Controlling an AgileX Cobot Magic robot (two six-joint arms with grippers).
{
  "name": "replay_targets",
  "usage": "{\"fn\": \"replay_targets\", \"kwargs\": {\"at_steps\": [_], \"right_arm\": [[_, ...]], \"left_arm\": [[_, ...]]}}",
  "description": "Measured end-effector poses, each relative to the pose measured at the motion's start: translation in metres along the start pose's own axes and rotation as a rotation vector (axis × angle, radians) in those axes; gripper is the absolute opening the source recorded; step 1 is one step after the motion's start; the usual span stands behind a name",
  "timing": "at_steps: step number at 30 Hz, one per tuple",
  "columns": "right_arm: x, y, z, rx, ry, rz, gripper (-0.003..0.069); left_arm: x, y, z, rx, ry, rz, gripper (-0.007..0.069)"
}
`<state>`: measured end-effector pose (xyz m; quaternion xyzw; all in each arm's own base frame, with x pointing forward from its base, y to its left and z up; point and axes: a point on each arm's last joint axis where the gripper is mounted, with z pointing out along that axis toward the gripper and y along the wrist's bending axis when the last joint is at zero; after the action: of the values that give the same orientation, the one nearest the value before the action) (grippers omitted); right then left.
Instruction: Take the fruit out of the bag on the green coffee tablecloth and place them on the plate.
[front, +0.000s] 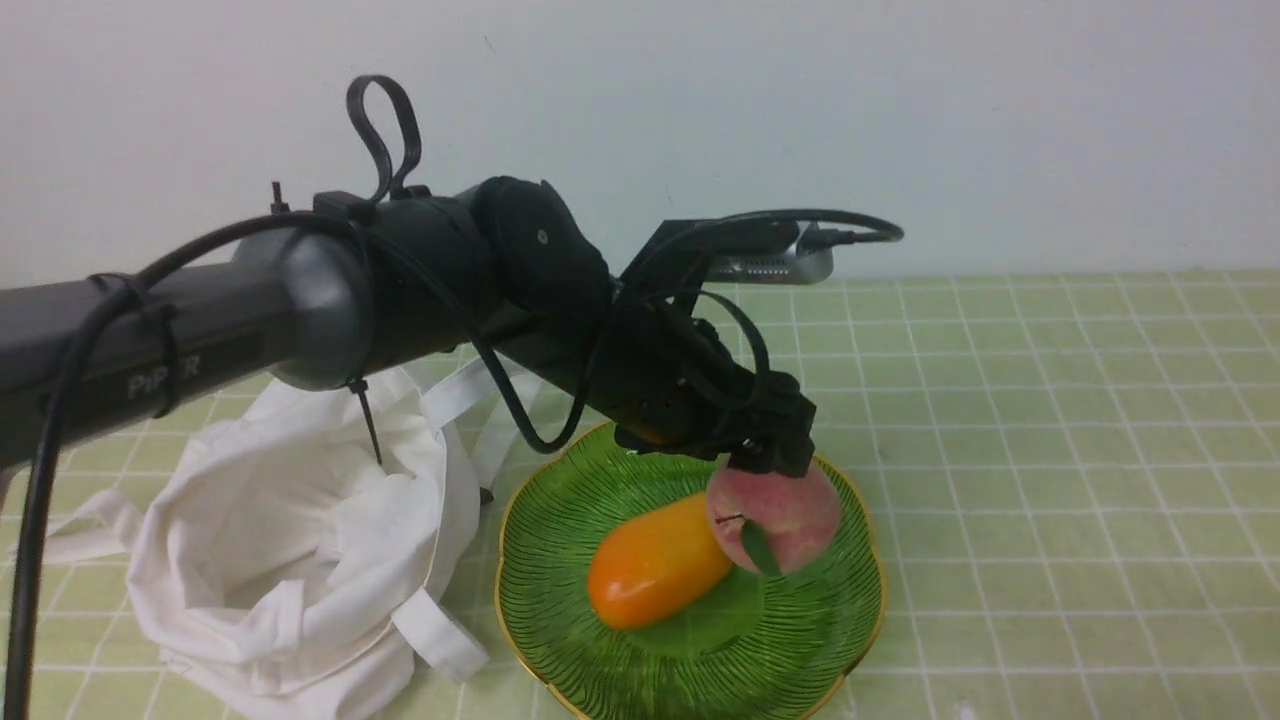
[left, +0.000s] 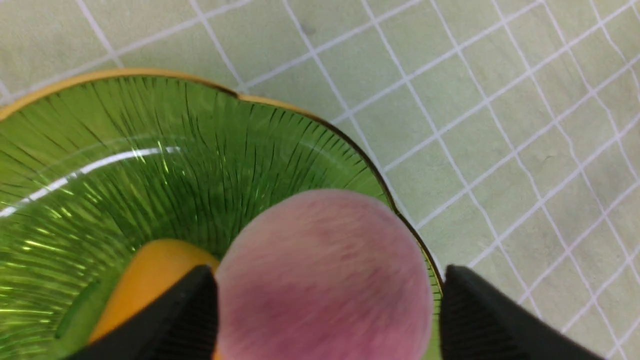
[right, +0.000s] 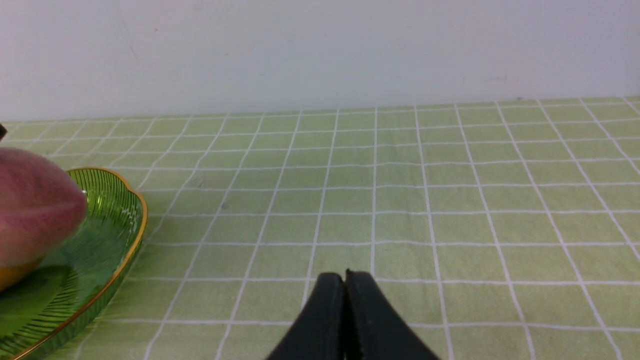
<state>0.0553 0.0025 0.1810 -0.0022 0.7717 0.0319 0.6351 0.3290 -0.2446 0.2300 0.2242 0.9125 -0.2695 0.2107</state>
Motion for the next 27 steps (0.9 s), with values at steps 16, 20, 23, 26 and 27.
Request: {"fn": "replay_targets", "kwargs": {"at_steps": [16,20,23,26,27], "right_arm": [[0.000,0.000,0.000,0.000,0.000,-0.003,-0.0015],[0.000,0.000,0.000,0.000,0.000,-0.003,-0.0015],[0.000,0.000,0.000,0.000,0.000,-0.003,-0.0015],[0.000,0.000,0.000,0.000,0.000,-0.003,-0.0015],[0.000,0.000,0.000,0.000,0.000,-0.003,-0.0015]], "left_arm": [[-0.033,-0.012,-0.075,0.019,-0.048,0.111,0.0470],[-0.032,-0.017,-0.128,-0.036,0.024,0.214,0.0195],[-0.024,-0.022,-0.167,-0.115,0.060,0.286,0.0042],[-0.015,-0.029,-0.201,-0.192,0.036,0.335,0.0001],[-0.009,-0.033,-0.219,-0.238,0.007,0.346,-0.0006]]}}
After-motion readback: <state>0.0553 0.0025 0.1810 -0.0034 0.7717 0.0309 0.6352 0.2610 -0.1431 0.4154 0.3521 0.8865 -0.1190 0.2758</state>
